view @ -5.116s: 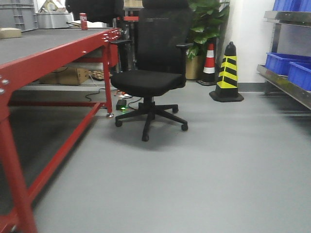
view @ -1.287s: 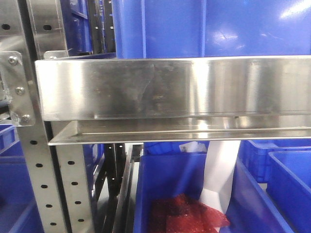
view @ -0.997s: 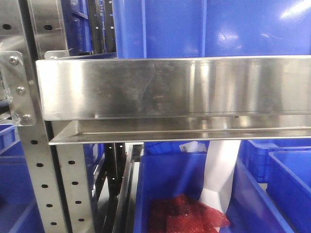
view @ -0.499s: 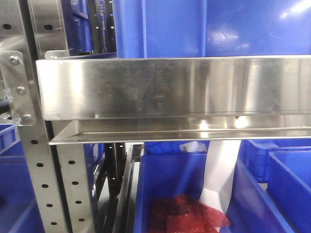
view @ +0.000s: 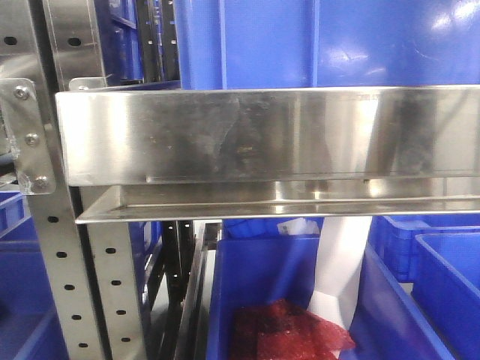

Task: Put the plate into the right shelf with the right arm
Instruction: 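Lower the plate into a blue bin and open the right gripper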

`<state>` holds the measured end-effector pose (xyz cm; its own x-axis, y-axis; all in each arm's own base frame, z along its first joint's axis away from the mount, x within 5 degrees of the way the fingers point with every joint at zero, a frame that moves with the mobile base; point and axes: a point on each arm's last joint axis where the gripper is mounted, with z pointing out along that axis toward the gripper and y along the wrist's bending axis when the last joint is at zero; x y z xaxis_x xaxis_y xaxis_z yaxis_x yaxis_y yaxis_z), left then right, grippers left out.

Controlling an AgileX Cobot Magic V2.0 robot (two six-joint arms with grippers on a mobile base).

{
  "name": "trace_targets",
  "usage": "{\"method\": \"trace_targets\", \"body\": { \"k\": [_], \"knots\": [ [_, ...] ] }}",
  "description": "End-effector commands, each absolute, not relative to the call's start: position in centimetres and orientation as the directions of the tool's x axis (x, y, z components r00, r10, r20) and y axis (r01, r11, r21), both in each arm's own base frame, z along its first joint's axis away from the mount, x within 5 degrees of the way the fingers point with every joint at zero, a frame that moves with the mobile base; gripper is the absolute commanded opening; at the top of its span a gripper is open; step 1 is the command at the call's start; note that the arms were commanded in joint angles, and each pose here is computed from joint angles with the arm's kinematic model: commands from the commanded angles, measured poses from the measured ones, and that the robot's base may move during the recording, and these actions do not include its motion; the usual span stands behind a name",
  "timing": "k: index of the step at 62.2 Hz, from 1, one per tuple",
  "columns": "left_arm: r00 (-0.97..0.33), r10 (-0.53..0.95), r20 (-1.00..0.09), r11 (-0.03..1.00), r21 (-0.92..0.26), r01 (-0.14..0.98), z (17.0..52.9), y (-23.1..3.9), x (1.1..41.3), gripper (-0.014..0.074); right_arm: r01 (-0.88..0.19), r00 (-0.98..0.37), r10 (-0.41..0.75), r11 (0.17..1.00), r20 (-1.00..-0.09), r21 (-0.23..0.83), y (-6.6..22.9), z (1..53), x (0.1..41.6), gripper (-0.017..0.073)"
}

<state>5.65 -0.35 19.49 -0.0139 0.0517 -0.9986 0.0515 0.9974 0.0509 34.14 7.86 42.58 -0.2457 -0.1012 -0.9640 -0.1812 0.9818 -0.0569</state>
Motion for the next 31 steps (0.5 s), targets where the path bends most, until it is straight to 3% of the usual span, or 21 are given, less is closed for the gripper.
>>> {"method": "trace_targets", "body": {
  "k": [1, 11, 15, 24, 27, 31],
  "knots": [
    [0.069, 0.041, -0.997, 0.998, 0.044, 0.038, 20.0, -0.2, 5.6, -0.0047, -0.182, -0.118, -0.093, 0.981, -0.989, -0.070, 7.6, 45.2, 33.7, 0.0057],
    [0.069, 0.041, -0.997, 0.998, 0.044, 0.038, 20.0, -0.2, 5.6, -0.0047, -0.179, -0.156, -0.099, 0.981, -0.983, -0.071, 7.7, 44.5, 34.1, 0.0104],
    [0.069, 0.041, -0.997, 0.998, 0.044, 0.038, 20.0, -0.2, 5.6, -0.0047, -0.177, -0.161, -0.099, 0.982, -0.982, -0.070, 7.6, 44.5, 34.0, 0.0201],
    [0.069, 0.041, -0.997, 0.998, 0.044, 0.038, 20.0, -0.2, 5.6, -0.0047, -0.175, -0.169, -0.095, 0.982, -0.981, -0.065, 7.5, 44.7, 33.7, 0.0556],
    [0.069, 0.041, -0.997, 0.998, 0.044, 0.038, 20.0, -0.2, 5.6, -0.0047, -0.173, -0.173, -0.096, 0.983, -0.980, -0.065, 7.4, 44.8, 33.4, 0.0631],
    [0.069, 0.041, -0.997, 0.998, 0.044, 0.038, 20.0, -0.2, 5.6, -0.0047, -0.168, -0.175, -0.093, 0.984, -0.980, -0.064, 7.3, 45.3, 32.8, 0.0625]
  ]
}}
